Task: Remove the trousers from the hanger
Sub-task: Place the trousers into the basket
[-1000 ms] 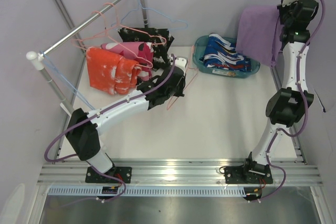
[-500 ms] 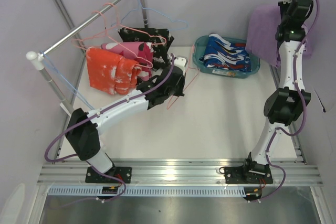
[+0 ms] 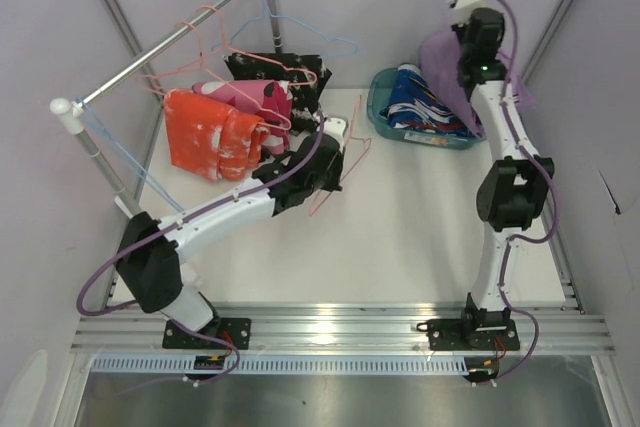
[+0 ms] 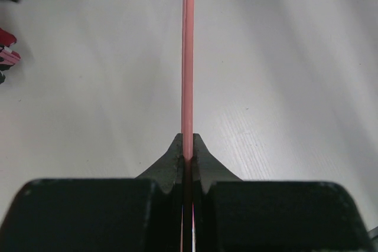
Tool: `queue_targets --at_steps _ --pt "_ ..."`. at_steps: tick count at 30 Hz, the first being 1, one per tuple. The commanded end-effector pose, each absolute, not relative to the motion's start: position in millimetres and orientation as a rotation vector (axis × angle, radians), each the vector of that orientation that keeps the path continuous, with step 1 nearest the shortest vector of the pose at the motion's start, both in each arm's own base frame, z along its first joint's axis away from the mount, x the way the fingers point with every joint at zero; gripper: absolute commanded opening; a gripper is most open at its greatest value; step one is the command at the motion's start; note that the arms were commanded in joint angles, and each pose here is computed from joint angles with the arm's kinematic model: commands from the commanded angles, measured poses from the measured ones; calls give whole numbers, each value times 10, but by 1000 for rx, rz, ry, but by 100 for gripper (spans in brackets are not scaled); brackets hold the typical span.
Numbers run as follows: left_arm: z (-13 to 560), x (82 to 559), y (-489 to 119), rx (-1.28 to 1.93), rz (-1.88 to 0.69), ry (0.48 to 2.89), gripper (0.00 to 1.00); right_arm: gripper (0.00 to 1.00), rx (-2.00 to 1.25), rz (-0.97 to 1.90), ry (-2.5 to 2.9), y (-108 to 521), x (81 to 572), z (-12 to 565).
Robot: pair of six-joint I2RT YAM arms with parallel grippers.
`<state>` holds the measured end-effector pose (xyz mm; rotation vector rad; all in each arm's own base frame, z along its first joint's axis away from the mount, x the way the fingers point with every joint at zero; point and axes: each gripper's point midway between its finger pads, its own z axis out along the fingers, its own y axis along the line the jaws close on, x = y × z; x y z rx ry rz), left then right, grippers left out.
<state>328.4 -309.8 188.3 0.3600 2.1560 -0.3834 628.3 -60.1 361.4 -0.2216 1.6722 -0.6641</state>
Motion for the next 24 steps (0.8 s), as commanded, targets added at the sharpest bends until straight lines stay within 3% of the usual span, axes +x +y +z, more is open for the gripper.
queue_targets --at_steps 1,6,14,18,24 --pt "2302 3312 -3000 304 -447 2045 0 0 -317 -653 1630 -8 6380 3492" --pt "2266 3233 -2876 304 -447 2045 0 0 -415 -464 1707 658 6340 3049" --pt "2326 3133 -2759 309 -476 2009 0 0 -426 -116 1863 1100 5951 2634" --pt "2387 3083 -2752 316 -506 1986 0 50 -431 55 1986 1231 5604 2533" --pt "2471 3031 -2794 345 -550 1965 0 80 -316 204 2004 1246 5088 3056"
